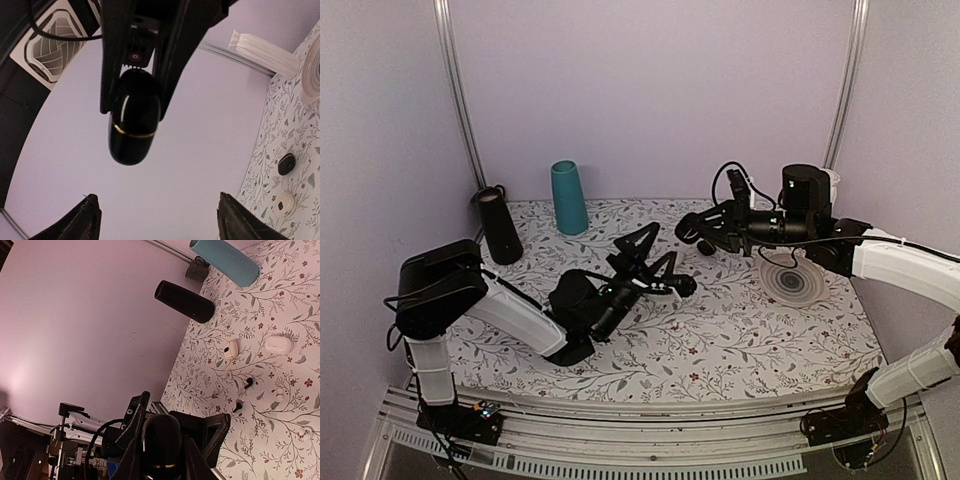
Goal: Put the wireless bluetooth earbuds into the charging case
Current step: Pass from the right arm to the left
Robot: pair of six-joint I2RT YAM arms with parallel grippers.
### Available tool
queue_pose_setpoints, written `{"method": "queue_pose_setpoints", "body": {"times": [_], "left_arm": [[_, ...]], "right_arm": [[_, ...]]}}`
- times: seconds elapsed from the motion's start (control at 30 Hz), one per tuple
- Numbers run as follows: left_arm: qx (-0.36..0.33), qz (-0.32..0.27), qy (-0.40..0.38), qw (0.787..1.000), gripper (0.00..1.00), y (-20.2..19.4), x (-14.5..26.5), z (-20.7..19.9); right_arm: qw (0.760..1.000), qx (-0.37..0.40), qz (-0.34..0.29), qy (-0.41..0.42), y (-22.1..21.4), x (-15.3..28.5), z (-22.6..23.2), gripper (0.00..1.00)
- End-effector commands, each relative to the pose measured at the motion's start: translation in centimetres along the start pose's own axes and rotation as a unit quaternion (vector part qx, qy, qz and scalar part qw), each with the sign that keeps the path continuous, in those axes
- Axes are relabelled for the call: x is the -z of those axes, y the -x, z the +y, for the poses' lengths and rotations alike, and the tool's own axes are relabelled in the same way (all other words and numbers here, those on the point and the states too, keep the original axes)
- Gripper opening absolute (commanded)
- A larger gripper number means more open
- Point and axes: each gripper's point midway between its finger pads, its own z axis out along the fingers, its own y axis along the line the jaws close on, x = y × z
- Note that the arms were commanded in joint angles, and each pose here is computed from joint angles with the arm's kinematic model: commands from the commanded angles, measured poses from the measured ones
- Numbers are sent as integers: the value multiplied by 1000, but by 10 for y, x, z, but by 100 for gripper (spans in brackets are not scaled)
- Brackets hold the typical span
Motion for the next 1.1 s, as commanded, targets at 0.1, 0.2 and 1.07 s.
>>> {"method": "queue_pose_setpoints", "body": {"times": [0.1, 0.2, 1.07], "left_arm": [[-59, 4, 111, 992, 76, 17, 4, 49], [-56, 6, 122, 991, 70, 21, 3, 55], [-71, -28, 114, 991, 29, 46, 4, 44]], "right_arm": [[999, 17, 14, 24, 0, 3, 16, 3], [1000, 14, 17, 20, -1, 1, 13, 3], [998, -1, 48, 27, -11, -10, 3, 4]]}}
